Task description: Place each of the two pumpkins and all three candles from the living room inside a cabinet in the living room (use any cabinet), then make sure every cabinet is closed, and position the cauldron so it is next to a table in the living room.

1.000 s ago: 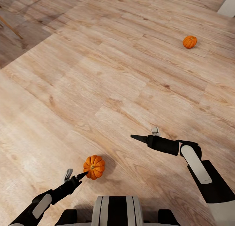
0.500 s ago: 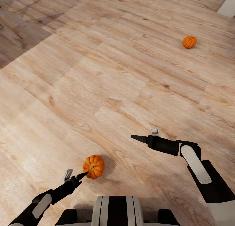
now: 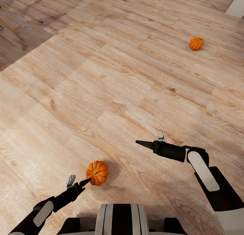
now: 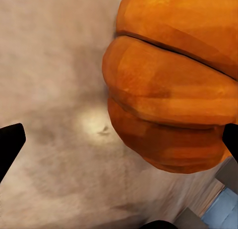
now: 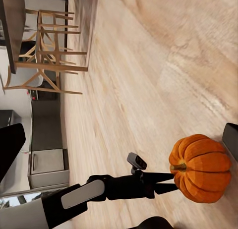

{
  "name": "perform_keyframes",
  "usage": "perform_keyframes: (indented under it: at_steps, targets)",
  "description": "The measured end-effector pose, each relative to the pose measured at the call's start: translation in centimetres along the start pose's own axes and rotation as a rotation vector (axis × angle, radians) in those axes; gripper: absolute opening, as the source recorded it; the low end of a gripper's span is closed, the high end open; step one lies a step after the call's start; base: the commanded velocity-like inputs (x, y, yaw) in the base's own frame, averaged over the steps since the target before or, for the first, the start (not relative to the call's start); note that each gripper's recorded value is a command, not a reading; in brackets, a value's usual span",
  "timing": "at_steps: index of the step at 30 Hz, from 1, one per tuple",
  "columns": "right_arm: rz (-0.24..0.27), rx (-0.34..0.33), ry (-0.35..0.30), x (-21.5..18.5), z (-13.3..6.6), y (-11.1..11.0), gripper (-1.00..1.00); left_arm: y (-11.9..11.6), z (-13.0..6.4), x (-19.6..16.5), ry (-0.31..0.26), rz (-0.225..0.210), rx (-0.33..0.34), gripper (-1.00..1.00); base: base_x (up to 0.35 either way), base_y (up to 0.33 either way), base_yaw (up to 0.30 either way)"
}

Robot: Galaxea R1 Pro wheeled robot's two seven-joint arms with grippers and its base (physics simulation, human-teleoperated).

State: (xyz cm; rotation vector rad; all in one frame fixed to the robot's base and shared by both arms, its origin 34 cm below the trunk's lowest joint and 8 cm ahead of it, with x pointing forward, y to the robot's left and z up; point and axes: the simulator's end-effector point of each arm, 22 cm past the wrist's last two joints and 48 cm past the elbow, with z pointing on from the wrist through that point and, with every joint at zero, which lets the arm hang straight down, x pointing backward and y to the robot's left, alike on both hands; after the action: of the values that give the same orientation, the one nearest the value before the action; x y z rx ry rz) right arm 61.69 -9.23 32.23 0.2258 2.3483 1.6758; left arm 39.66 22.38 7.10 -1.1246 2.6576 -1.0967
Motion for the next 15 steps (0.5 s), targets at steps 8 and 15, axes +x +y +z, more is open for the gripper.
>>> perform_keyframes:
  at_steps: [8, 15]
  targets:
    - [0.0, 0.0, -0.001, -0.01, -0.01, 0.0, 1.0, 0.0, -0.02, -0.02, 0.0, -0.001, 0.001, 1.0, 0.0, 0.0, 0.0]
    - [0.0, 0.0, -0.001, -0.01, 0.0, 0.0, 1.0, 0.02, -0.04, -0.05, -0.001, 0.0, 0.0, 1.0, 0.0, 0.0, 0.0]
